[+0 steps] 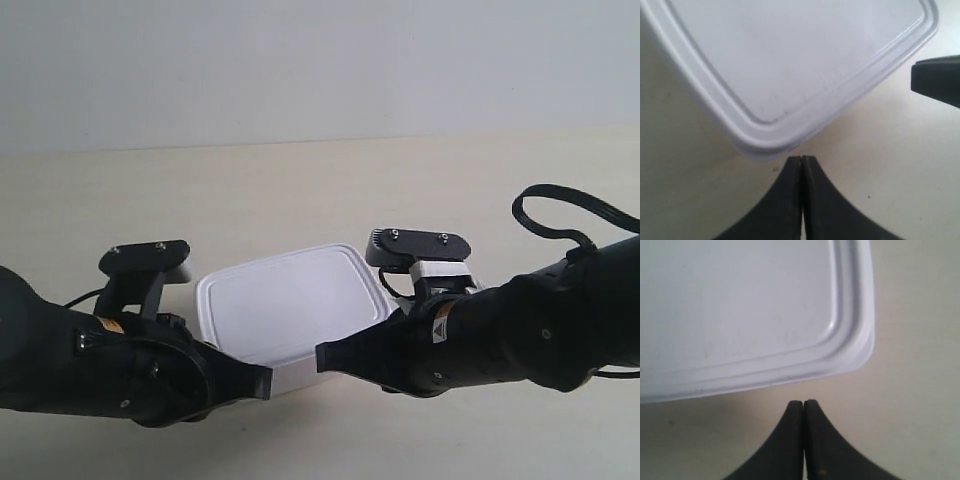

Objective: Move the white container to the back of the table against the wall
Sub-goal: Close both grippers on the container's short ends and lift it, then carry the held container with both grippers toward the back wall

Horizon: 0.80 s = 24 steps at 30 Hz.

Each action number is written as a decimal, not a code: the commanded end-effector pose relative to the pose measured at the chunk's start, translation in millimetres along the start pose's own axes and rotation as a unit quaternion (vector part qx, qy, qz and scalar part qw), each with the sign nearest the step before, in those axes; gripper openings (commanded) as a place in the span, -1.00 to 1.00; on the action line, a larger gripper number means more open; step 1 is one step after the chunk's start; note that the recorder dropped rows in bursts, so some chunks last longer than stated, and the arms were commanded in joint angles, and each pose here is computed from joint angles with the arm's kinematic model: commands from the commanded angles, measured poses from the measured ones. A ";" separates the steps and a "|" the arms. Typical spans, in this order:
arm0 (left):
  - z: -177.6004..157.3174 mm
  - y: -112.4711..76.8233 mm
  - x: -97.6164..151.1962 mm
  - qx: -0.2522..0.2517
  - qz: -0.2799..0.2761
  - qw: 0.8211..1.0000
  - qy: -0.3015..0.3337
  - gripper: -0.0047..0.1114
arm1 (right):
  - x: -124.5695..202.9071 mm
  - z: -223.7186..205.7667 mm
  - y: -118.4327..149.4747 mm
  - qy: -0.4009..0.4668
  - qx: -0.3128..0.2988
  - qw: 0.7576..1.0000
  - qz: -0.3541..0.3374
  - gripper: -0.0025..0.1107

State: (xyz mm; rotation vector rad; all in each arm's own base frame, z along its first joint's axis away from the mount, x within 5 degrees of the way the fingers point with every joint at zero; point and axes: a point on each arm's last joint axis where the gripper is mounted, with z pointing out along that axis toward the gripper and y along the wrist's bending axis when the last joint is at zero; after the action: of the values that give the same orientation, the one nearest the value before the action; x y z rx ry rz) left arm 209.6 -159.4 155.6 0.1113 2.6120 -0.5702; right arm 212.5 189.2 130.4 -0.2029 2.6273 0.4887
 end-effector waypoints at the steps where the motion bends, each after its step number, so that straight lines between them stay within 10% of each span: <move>1: 8.3 2.9 1.7 -0.015 -0.010 1.000 -0.007 -0.92 | -3.6 -0.1 0.1 -0.014 -0.003 1.000 -0.011 -0.96; 24: 30.7 2.1 -18.5 -0.041 0.007 0.998 -0.046 -0.92 | -35.8 29.3 7.3 -0.025 0.001 0.999 -0.040 -0.96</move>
State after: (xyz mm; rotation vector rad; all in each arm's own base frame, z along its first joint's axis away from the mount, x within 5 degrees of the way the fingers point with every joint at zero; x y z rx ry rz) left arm 236.1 -168.2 139.0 0.0866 2.5572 -0.4644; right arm 246.5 205.9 124.4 -0.2673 2.5753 0.4652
